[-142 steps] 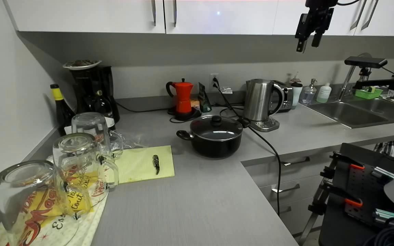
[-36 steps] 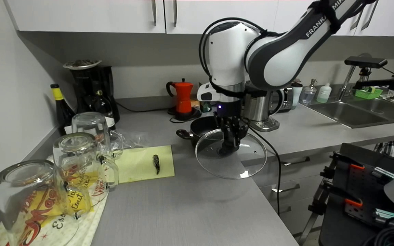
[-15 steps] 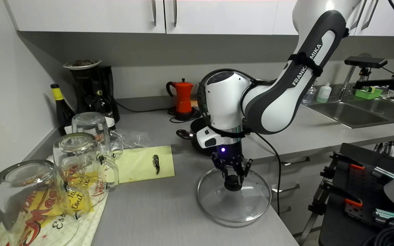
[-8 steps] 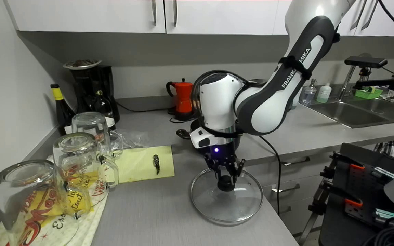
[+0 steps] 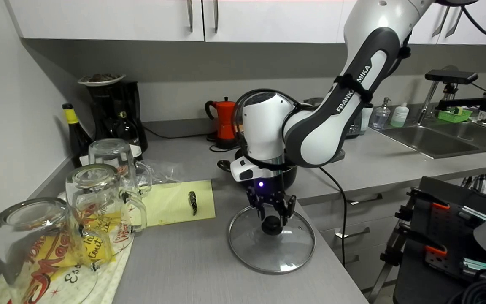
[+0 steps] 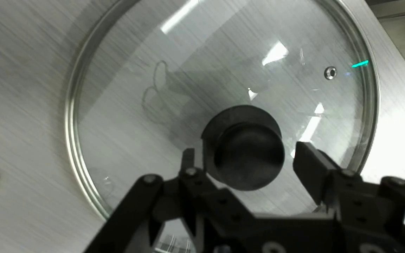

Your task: Remove the glass lid from the black pot.

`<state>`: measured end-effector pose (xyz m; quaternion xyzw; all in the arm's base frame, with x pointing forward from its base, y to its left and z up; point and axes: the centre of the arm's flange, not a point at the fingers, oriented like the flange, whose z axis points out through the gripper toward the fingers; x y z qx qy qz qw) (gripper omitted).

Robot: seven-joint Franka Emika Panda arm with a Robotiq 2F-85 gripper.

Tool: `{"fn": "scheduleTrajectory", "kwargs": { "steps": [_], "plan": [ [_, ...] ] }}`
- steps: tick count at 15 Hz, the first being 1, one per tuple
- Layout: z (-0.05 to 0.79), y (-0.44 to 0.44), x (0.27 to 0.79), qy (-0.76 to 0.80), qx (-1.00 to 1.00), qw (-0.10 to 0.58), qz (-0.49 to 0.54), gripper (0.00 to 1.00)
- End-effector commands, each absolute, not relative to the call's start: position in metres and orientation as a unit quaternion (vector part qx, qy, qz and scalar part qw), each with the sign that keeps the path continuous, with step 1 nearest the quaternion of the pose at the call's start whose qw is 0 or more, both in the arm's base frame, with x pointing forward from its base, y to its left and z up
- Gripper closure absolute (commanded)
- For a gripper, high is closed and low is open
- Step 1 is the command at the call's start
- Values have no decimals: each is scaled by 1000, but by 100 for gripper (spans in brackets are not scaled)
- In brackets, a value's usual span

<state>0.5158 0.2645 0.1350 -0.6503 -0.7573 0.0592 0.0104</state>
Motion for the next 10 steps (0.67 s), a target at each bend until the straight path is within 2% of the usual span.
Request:
{"fn": "scheduleTrajectory", "kwargs": {
  "steps": [1,3,10],
  "plan": [
    [131,262,520,-761,-646,12,52,3],
    [137,261,516,-762,-646,10,50,0],
    [198,260,491,-772,-635,-19,0,0]
  ]
}}
